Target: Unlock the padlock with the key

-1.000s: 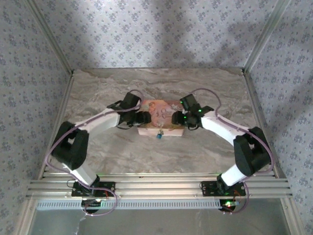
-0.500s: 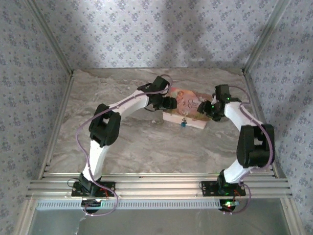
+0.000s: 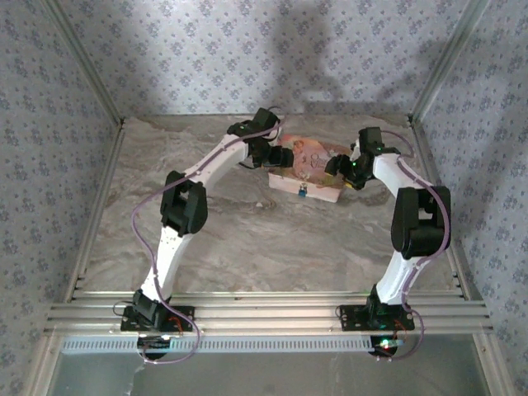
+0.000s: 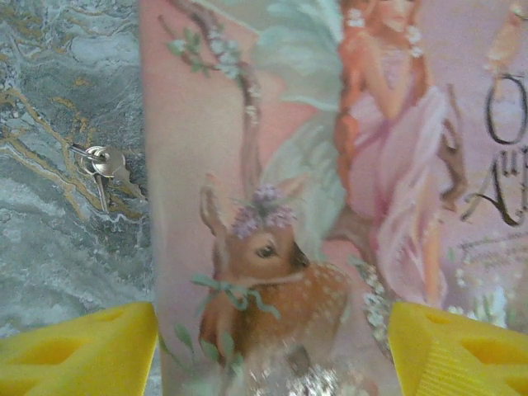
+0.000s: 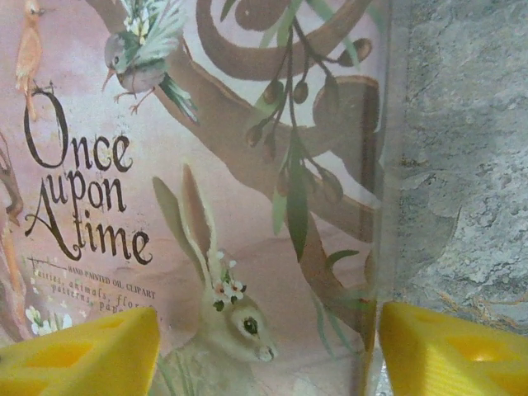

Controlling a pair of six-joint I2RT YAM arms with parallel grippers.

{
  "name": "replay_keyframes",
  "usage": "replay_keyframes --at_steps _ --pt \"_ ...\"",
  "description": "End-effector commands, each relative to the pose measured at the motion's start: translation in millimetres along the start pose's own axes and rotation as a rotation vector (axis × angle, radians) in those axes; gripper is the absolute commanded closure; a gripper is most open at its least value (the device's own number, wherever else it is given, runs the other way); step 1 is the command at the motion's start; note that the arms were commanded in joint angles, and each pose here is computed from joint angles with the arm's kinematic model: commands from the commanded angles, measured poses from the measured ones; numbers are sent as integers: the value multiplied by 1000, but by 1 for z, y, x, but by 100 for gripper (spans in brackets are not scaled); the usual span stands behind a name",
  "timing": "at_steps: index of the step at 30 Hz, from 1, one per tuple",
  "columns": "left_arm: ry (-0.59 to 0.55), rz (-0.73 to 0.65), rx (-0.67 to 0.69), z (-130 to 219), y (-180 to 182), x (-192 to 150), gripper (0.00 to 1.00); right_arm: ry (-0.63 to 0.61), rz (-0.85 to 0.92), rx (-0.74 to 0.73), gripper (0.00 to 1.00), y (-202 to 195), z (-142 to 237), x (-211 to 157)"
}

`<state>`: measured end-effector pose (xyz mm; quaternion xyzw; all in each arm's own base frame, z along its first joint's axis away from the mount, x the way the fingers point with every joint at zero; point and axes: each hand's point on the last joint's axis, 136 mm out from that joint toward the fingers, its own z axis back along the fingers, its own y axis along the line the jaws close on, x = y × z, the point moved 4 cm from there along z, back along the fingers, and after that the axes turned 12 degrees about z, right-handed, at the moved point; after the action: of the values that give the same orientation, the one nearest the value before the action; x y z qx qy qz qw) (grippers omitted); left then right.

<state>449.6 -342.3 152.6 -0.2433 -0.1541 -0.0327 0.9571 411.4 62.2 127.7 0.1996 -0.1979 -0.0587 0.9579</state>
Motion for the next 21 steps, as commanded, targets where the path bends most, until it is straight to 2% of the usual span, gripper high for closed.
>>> replay_keyframes --at_steps 1,5,9,15,21 --pt "4 -60 -14 32 -5 7 24 -33 10 5 23 8 25 5" --pt "-46 -53 -26 59 -3 22 23 -73 11 -10 19 8 43 11" --pt "-71 -12 -1 69 19 36 24 -114 30 -23 19 12 57 16" --pt "-47 87 85 46 73 48 31 -133 41 -28 18 14 67 11" --pt "8 79 134 8 86 40 42 -72 39 -46 18 9 70 -7"
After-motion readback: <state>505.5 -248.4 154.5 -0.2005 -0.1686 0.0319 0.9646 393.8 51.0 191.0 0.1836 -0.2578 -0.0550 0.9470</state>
